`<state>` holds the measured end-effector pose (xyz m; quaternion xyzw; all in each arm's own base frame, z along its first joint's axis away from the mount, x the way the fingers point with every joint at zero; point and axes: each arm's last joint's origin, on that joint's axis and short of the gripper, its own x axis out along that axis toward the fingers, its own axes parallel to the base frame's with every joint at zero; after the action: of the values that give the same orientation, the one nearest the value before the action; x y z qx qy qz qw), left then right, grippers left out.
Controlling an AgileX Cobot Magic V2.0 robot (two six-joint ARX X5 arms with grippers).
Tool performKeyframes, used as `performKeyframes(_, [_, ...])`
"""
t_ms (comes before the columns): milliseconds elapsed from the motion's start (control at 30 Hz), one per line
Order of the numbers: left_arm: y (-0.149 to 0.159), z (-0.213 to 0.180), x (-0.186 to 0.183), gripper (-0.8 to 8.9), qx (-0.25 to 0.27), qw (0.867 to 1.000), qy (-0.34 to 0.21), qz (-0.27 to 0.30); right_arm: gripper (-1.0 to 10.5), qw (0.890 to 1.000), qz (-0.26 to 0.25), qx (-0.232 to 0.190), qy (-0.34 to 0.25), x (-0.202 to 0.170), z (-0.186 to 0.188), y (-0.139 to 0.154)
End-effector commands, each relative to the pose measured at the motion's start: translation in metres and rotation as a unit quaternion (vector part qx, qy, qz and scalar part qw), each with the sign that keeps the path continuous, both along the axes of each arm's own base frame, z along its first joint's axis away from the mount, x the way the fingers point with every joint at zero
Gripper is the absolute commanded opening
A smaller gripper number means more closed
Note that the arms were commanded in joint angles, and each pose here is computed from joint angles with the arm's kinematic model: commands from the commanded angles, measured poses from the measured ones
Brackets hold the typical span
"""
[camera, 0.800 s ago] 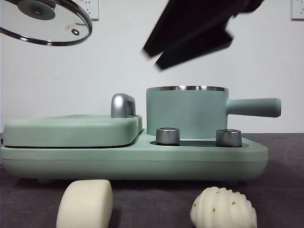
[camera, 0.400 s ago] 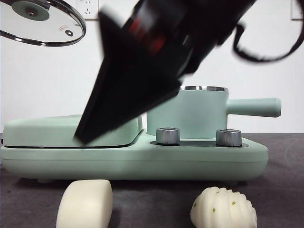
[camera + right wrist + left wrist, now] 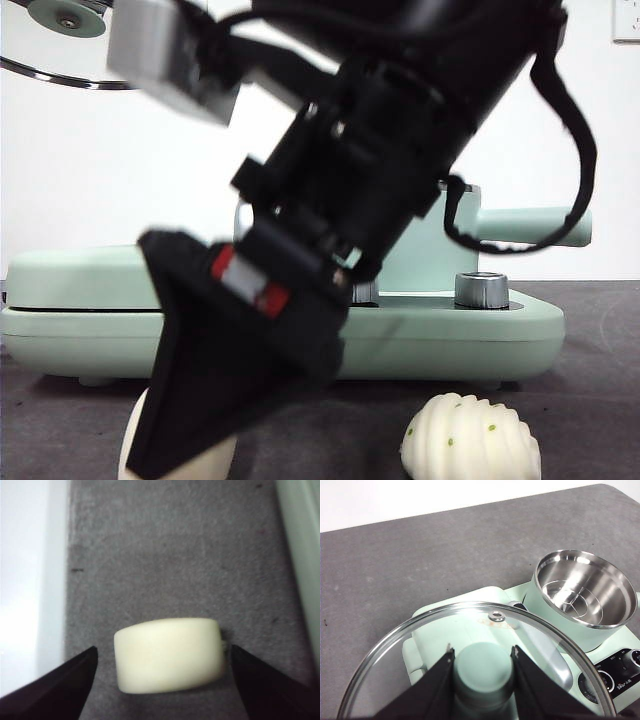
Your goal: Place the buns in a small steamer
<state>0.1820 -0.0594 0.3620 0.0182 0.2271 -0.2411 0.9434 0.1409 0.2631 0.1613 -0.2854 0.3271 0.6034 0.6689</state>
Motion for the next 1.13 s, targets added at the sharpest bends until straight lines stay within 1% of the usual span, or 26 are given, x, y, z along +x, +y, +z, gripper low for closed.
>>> performKeyframes(33, [-0.001,0.009,0.001,0.11,-0.01,1.0,-0.022,-0.001,3.7,1.0,0.01,-0.005,0.002,-0.001,-0.005,0.008])
performKeyframes(100, [-0.001,0.009,0.001,0.11,-0.01,1.0,-0.022,-0.001,2.9,1.0,0.01,-0.013,0.007,-0.001,-0.009,0.008])
performKeyframes(200, [-0.001,0.009,0.001,0.11,-0.011,1.0,-0.022,-0.001,2.2,1.0,-0.002,-0.012,0.015,-0.002,-0.009,0.009])
performKeyframes(267, [-0.001,0.009,0.001,0.11,-0.01,1.0,-0.022,-0.001,2.1,0.999,-0.021,-0.003,0.027,-0.001,-0.005,0.009])
performKeyframes(367, [-0.001,0.009,0.001,0.11,-0.01,1.0,-0.022,-0.001,2.1,0.998,-0.048,0.007,0.039,0.001,0.011,0.006])
performKeyframes(500, [-0.001,0.009,0.001,0.11,-0.011,1.0,-0.022,-0.001,2.1,0.995,-0.084,0.028,0.047,0.004,0.046,-0.001])
performKeyframes(600, [-0.001,0.009,0.001,0.11,-0.01,1.0,-0.022,-0.001,2.1,0.99,-0.131,0.032,0.047,0.007,0.078,-0.012])
performKeyframes(667, [-0.001,0.009,0.001,0.11,-0.01,1.0,-0.023,-0.001,2.1,0.983,-0.178,0.029,0.042,0.011,0.101,-0.021])
performKeyframes(700, [-0.001,0.009,0.001,0.11,-0.011,1.0,-0.023,-0.001,2.1,0.976,-0.212,0.025,0.038,0.014,0.115,-0.027])
performKeyframes(733, [-0.001,0.009,0.001,0.11,-0.011,1.0,-0.024,-0.001,2.1,0.972,-0.233,0.023,0.036,0.016,0.123,-0.031])
performKeyframes(800, [-0.001,0.01,0.001,0.11,-0.012,1.0,-0.026,-0.001,2.1,0.959,-0.28,0.016,0.033,0.024,0.145,-0.042])
performKeyframes(900, [-0.001,0.01,0.002,0.11,-0.012,1.0,-0.029,-0.001,2.1,0.945,-0.325,0.016,0.038,0.04,0.172,-0.058])
performKeyframes(967, [-0.001,0.01,0.002,0.11,-0.012,1.0,-0.028,-0.001,2.1,0.936,-0.35,0.03,0.033,0.052,0.184,-0.067])
performKeyframes(1100, [-0.001,0.01,0.002,0.11,-0.012,1.0,-0.028,-0.001,2.1,0.917,-0.395,0.055,0.024,0.084,0.193,-0.082])
performKeyframes(1133, [-0.001,0.01,0.002,0.11,-0.012,1.0,-0.028,-0.001,2.1,0.915,-0.398,0.06,0.027,0.09,0.193,-0.084])
